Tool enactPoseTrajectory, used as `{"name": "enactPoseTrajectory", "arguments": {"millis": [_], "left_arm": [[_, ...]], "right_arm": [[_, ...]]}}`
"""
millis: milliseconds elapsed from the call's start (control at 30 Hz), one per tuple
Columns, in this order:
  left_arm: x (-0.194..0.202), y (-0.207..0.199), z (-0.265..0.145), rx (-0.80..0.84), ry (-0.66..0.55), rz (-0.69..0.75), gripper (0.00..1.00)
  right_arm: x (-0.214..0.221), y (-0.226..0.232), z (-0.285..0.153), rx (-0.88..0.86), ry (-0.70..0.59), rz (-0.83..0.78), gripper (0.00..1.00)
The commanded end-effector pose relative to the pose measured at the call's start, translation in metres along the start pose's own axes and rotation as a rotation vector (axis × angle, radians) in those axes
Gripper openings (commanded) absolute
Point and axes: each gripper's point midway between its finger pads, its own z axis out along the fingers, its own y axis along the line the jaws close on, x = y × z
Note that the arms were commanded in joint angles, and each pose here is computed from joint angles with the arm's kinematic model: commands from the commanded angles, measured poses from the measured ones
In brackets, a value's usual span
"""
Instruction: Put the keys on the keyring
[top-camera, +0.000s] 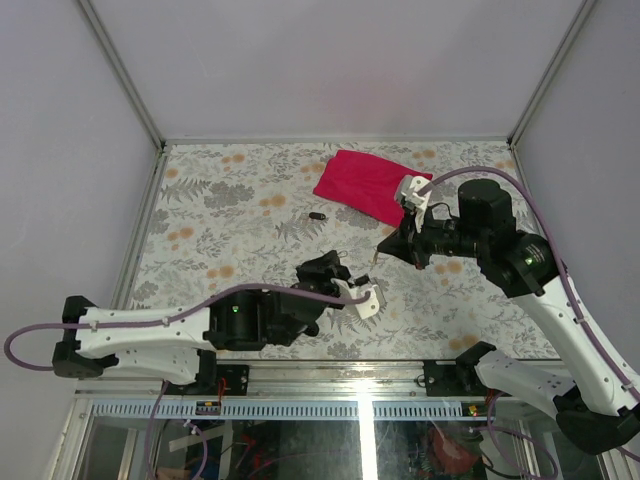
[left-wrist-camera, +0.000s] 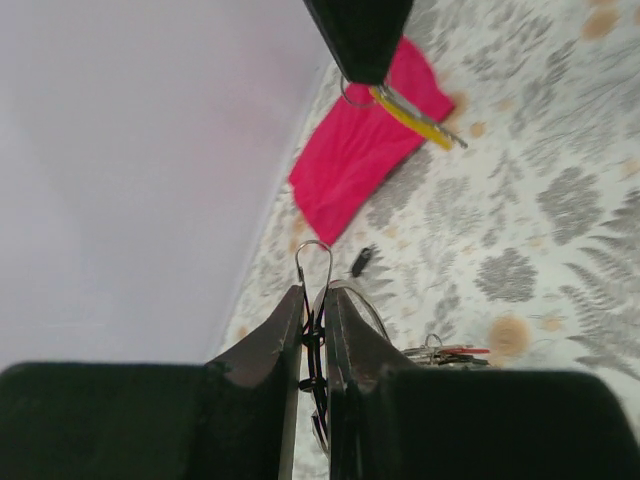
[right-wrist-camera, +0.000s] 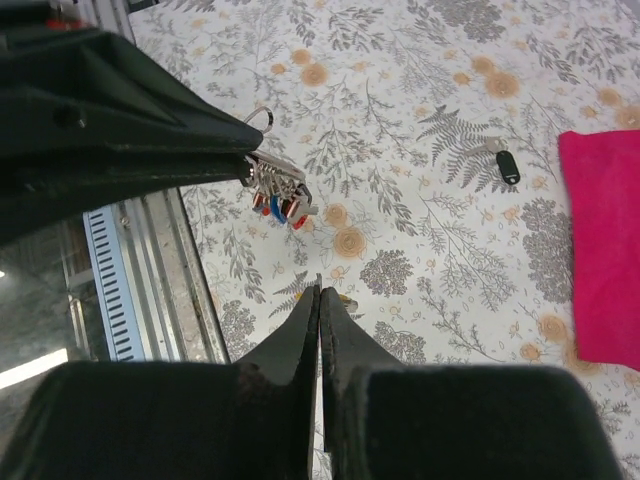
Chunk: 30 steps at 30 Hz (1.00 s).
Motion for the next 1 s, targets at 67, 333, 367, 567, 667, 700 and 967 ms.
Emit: {"name": "enactPoseTrajectory", "arguments": {"millis": [67,333,367,567,667,700,967], "left_arm": [[0.006,0.039,-0.002,-0.323,0.087,0.224,0.0],[0.021,0.026,0.003,-0.41,0.182,0.453,0.0],[0.022,0.025,0.003,-0.42,0.183,0.47,0.0],[0.02,0.024,0.003,-0.474,0.194,0.532,0.0],[0.018,0.021,0.005,-0.492,0.202,0.567,0.0],[0.017,0.021,0.006,-0.503,0.205,0.57,0.0],[0.007,0.016,0.013,-0.566,0.21,0.629,0.0]], "right_arm": [[-0.036,-0.005,-0.007,0.057,-0.116,0.02,0.0],[-0.034,-0.003,0.004,0.019,-0.116,0.081,0.0],[-0.035,-0.004,0.004,0.022,-0.115,0.091,0.0],[-0.036,-0.002,0.01,0.001,-0.113,0.167,0.0],[-0.034,0.0,0.01,-0.002,-0.101,0.199,0.0],[-0.033,0.0,0.009,0.001,-0.094,0.207,0.0],[-0.016,0.013,0.006,-0.039,-0.053,0.25,0.0]]}}
